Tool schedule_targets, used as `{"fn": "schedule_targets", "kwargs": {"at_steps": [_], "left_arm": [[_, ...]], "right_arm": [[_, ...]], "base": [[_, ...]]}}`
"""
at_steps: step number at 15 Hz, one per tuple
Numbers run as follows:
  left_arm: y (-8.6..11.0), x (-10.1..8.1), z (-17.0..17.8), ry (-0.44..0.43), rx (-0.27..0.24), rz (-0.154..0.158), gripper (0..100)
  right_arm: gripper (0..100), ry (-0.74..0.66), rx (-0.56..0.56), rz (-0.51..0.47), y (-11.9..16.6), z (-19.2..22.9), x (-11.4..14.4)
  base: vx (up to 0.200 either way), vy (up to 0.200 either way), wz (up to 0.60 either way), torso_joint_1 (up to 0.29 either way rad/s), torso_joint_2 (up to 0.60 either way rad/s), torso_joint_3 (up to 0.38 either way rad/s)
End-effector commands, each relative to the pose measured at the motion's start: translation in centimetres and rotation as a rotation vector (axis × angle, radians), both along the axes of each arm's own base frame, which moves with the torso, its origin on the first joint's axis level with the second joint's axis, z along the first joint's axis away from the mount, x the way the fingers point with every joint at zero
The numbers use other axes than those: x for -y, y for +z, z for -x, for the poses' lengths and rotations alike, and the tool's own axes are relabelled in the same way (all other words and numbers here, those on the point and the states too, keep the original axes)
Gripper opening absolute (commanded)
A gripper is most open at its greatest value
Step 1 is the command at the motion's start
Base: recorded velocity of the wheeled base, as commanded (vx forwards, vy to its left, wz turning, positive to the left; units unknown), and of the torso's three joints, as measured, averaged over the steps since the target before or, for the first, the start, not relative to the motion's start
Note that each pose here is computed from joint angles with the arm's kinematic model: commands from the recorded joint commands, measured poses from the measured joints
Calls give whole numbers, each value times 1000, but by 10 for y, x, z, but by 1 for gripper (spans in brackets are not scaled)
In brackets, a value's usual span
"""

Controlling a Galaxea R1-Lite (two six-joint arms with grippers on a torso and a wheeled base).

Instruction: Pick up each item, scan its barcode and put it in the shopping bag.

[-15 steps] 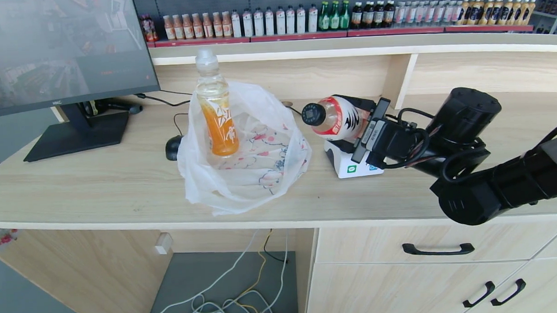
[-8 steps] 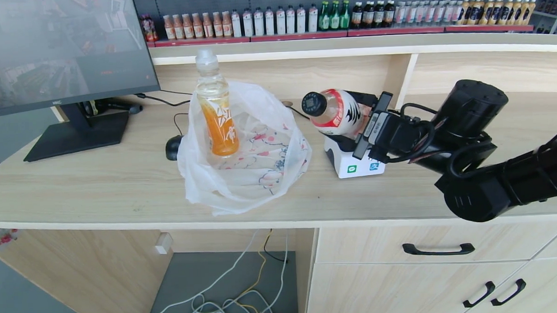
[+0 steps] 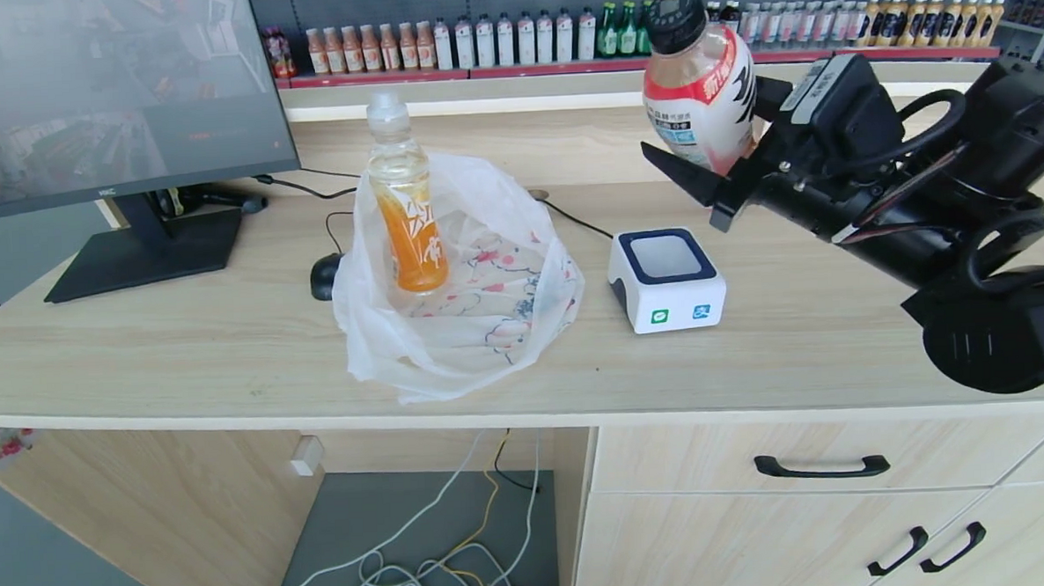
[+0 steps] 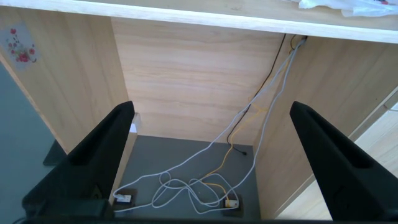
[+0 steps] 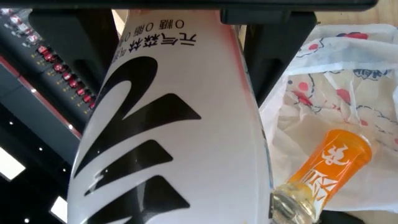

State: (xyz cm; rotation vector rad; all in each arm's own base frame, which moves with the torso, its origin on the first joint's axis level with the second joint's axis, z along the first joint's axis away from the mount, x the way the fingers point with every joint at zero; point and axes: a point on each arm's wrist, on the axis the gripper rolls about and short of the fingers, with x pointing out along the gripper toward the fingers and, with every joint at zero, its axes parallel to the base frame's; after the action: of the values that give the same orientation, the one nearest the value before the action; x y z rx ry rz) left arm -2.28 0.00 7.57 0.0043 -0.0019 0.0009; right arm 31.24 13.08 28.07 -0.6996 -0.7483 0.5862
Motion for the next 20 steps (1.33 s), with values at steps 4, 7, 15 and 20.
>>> {"fn": "schedule_targets", "kwargs": {"at_steps": [4, 7, 15, 20], "left_arm": [[0, 0, 0, 1, 1, 0, 100], [0, 0, 0, 1, 1, 0, 100], [0, 0, 0, 1, 1, 0, 100], [0, 0, 0, 1, 1, 1, 100]], "right_arm": [[0, 30, -83, -211, 5, 18, 9], [0, -10, -192, -383, -25, 27, 15], [0, -135, -335, -660, -49, 41, 8], [0, -150, -329, -707, -48, 33, -5]], "base": [[0, 0, 0, 0, 0, 0], [0, 0, 0, 0, 0, 0], [0, 0, 0, 0, 0, 0], [0, 0, 0, 0, 0, 0]]}}
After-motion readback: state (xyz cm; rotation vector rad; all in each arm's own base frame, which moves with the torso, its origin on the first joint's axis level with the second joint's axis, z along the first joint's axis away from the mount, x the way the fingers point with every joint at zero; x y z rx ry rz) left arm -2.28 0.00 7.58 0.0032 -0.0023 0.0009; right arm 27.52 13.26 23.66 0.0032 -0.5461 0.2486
